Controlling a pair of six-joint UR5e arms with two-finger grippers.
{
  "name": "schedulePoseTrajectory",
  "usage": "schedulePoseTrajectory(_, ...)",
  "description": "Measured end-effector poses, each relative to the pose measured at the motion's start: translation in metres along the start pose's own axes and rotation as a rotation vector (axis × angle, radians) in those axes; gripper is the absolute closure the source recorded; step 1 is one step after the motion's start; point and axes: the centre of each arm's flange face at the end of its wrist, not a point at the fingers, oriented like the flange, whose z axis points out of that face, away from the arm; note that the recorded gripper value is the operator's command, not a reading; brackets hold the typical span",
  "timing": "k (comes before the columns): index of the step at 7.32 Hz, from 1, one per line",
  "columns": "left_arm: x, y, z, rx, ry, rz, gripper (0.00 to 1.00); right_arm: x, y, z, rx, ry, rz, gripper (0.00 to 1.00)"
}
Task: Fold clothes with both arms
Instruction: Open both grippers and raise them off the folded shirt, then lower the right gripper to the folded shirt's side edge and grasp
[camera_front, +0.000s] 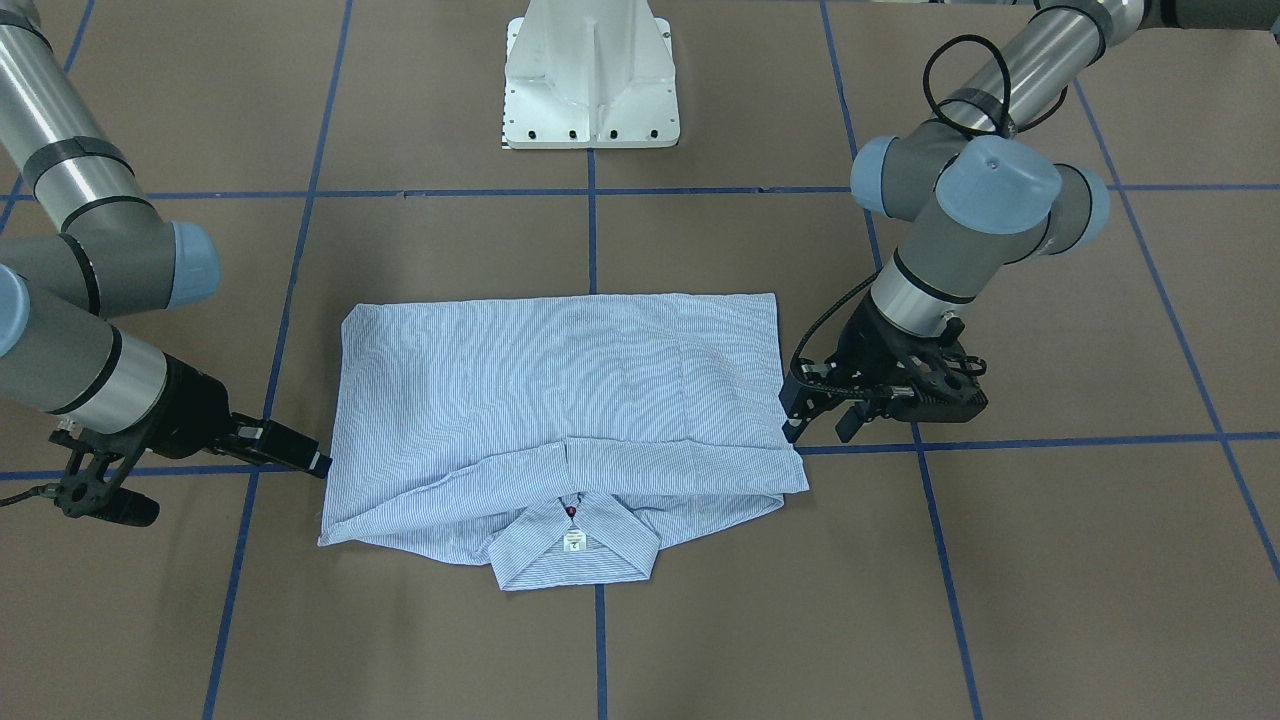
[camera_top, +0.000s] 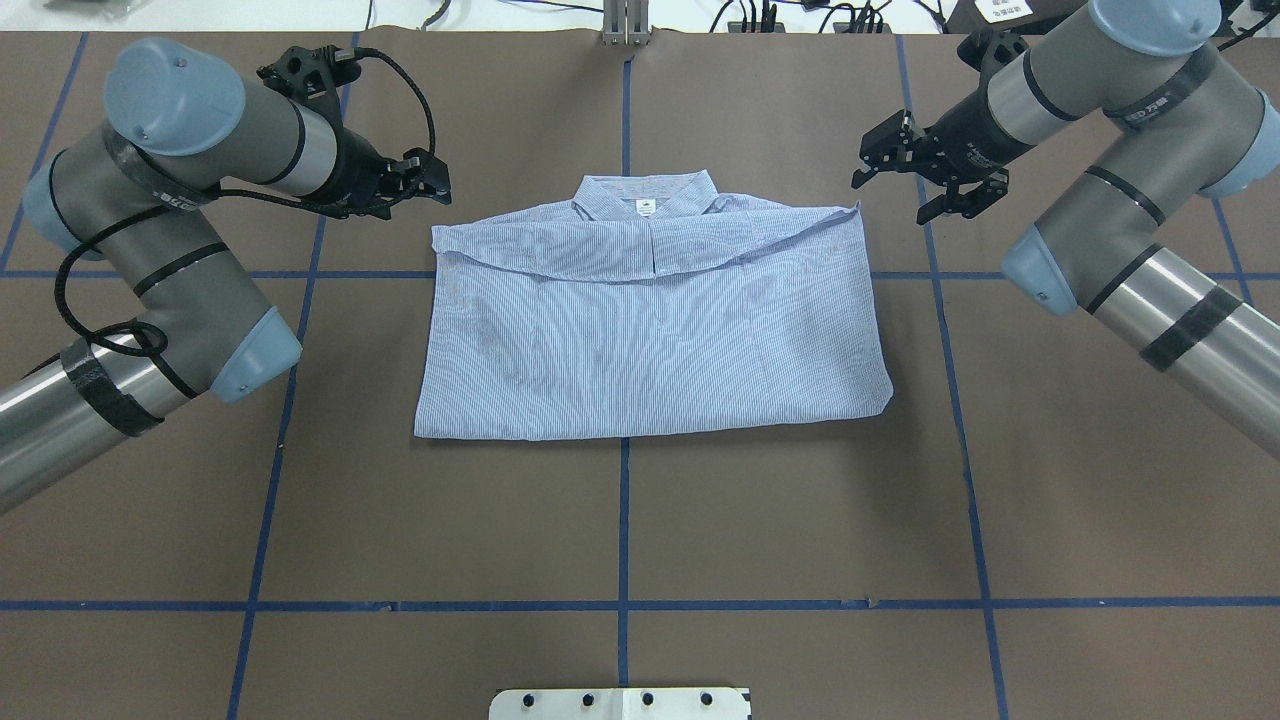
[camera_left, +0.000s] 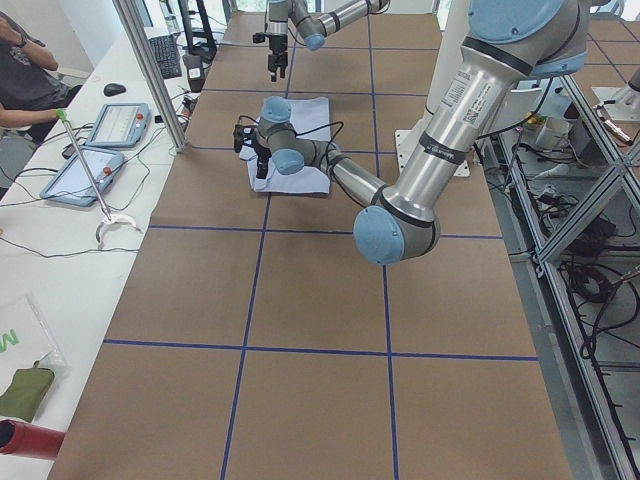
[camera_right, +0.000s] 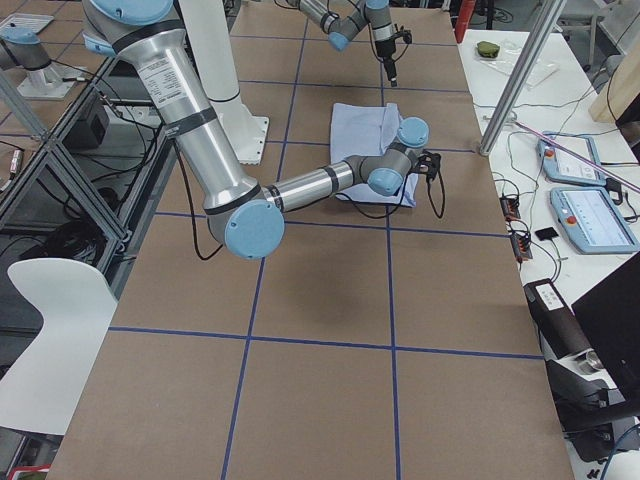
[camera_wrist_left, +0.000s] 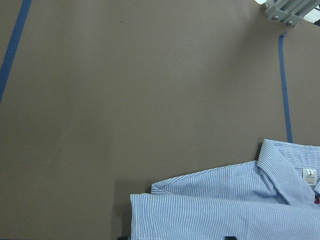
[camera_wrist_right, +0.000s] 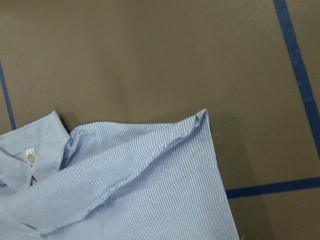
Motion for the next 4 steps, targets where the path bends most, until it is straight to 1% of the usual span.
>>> schedulePoseTrajectory(2,0.006,0.002,-0.009,0.004,0.013,0.004,0.06,0.016,0.05,0.016,-0.014,0.015,-0.035,0.0)
schedulePoseTrajectory(4,0.011,0.003,-0.016,0.005,0.014,0.004,0.06,0.038,0.096,0.032,-0.056,0.041,-0.058,0.0)
